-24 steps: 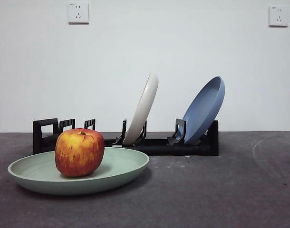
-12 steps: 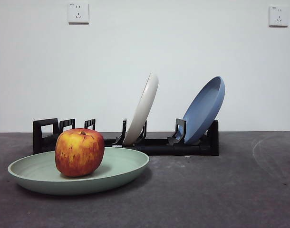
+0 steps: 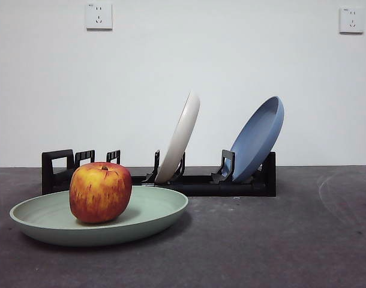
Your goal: Take the green plate from the plate rack,put the plate on the table,take the apple from the table,put the apple in the plate
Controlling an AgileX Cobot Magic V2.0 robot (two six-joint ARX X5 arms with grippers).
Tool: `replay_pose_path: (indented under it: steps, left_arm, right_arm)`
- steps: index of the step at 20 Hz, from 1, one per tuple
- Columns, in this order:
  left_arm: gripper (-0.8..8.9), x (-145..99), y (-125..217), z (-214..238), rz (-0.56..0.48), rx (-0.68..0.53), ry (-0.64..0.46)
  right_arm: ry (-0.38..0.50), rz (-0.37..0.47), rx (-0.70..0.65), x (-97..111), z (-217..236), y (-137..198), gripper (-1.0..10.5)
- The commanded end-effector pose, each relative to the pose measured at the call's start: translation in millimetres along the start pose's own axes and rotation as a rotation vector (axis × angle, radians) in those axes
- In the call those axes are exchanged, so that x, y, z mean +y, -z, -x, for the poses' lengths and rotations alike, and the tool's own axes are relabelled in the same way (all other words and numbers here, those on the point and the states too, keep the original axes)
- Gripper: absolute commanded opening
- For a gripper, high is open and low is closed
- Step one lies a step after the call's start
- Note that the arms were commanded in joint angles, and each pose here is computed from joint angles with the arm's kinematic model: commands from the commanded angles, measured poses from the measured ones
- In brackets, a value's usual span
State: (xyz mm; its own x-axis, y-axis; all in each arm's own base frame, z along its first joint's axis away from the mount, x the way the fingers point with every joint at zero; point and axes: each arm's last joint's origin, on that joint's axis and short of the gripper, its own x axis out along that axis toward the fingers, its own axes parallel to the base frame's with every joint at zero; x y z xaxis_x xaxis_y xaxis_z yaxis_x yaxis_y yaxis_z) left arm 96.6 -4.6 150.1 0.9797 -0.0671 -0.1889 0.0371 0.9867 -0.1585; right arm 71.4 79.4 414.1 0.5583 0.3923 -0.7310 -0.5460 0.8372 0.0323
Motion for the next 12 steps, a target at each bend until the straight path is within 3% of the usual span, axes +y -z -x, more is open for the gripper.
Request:
replay_pose_path:
  steps: [1, 6, 8, 10, 12]
  left_arm:
    - [-0.03, 0, 2, -1, -0.015, 0.001, -0.004]
    - [-0.03, 1, 3, -2, -0.014, 0.021, -0.007]
    - [-0.03, 1, 3, -3, -0.014, 0.030, -0.009]
    - [-0.03, 1, 4, -3, -0.014, 0.035, -0.009]
    - [-0.03, 1, 4, -3, -0.014, 0.037, -0.010]
  right_arm:
    - [0.013, -0.003, 0.030, 0, -3, 3, 0.0]
    - [0.042, 0.049, 0.013, -2, -3, 2, 0.0]
    - [0.183, 0.085, -0.124, -12, -5, -3, 0.0]
    - [0.217, 0.147, -0.286, -24, -23, -6, 0.0]
    - [0.230, 0.129, -0.432, -47, -56, 7, 0.0]
